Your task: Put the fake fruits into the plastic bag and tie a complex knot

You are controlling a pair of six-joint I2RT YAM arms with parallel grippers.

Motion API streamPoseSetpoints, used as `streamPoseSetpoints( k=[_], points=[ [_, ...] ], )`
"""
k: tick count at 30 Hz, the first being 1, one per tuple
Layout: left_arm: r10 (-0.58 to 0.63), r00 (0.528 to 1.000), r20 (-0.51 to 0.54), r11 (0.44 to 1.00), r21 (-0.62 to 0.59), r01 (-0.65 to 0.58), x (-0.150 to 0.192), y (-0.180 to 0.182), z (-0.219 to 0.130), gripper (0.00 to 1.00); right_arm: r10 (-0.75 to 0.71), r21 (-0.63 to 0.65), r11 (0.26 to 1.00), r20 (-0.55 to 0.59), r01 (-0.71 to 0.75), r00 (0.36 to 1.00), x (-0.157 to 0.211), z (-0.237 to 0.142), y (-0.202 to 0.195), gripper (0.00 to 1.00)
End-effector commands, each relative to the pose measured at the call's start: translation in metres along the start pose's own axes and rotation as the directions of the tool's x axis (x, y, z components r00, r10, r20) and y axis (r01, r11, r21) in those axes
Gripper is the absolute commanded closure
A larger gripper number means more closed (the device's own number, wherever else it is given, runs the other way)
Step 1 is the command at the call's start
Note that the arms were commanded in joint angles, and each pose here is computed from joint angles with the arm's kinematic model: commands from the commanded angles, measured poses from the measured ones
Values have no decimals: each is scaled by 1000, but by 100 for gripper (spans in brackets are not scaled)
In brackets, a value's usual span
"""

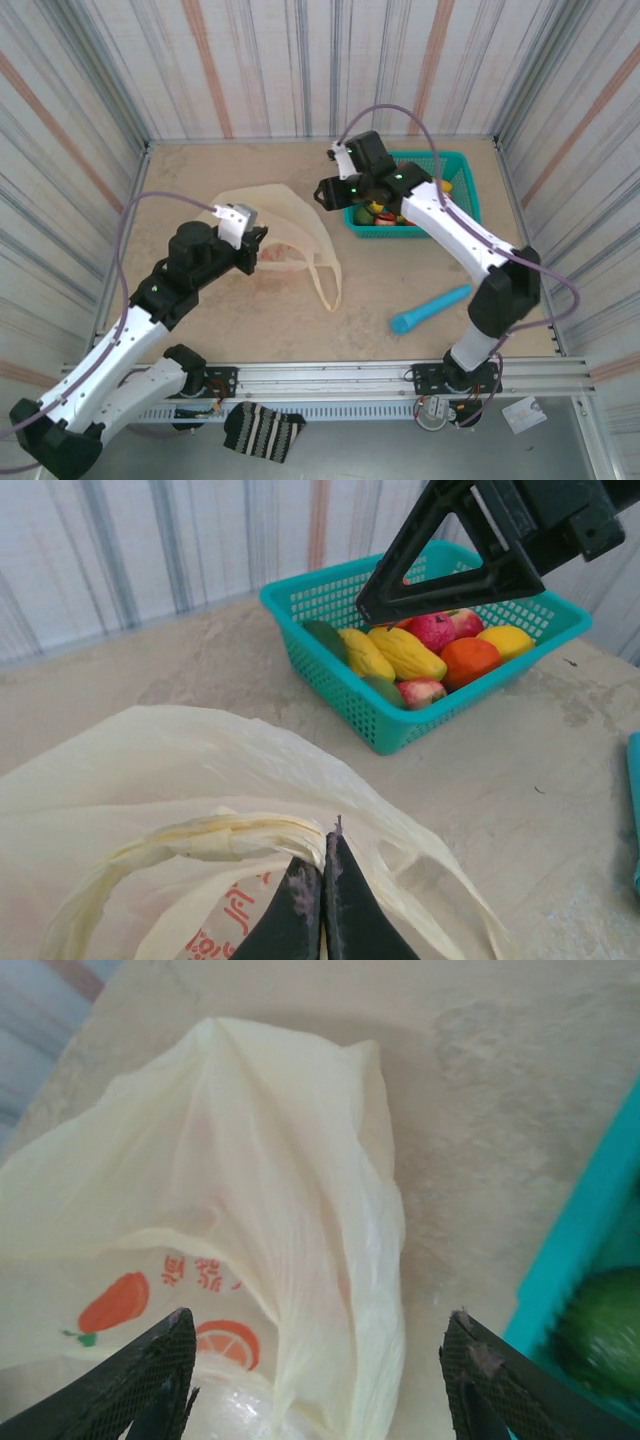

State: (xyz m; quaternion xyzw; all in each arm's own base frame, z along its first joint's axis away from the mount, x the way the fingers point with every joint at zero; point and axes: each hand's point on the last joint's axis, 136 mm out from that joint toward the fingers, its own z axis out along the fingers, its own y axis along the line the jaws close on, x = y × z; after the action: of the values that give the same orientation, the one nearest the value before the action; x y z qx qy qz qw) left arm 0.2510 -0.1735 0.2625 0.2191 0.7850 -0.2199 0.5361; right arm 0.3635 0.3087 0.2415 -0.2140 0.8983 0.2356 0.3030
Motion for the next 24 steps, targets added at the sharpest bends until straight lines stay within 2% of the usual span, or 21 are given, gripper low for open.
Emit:
streamPoseSetpoints(
  k=[1, 6, 10, 11, 13, 14, 16, 18, 23, 24],
  points=[
    [-227, 973, -33, 973, -41, 226, 32, 11, -7, 100, -99, -30, 995, -211, 95, 973, 45, 44, 14, 33],
    [-408, 902, -139, 910, -141, 390, 68, 19, -10, 100, -92, -106, 993, -333, 60, 939, 80, 99, 35, 32],
    [-421, 886, -194, 907, -67, 416, 73, 3, -9, 100, -78, 11, 996, -372, 88, 925, 99, 132, 19, 30],
    [-421, 886, -192, 907, -69, 416, 74, 4, -10, 100, -59, 51, 995, -363, 83, 930, 98, 137, 11, 33],
    [-427, 886, -181, 904, -86, 418, 76, 7, -13, 100, -11, 92, 995, -324, 43, 946, 95, 144, -2, 45],
    [-432, 884, -180, 902, -89, 422, 77, 7, -14, 100, 11, 94, 995, -311, 20, 950, 93, 146, -5, 55],
    [-446, 873, -198, 895, -105, 434, 83, 7, -15, 100, 66, 109, 993, -263, -39, 962, 86, 146, -14, 86],
    [-474, 851, -227, 880, -119, 459, 88, 6, -16, 99, 121, 101, 990, -222, -101, 968, 80, 142, -19, 100],
    [-563, 768, -304, 821, -96, 563, 100, -9, -11, 91, 176, 76, 983, -150, -166, 973, 73, 128, -18, 100],
    [-577, 757, -307, 810, -93, 580, 100, -10, -11, 87, 186, 77, 981, -134, -177, 973, 72, 126, -19, 100]
  ],
)
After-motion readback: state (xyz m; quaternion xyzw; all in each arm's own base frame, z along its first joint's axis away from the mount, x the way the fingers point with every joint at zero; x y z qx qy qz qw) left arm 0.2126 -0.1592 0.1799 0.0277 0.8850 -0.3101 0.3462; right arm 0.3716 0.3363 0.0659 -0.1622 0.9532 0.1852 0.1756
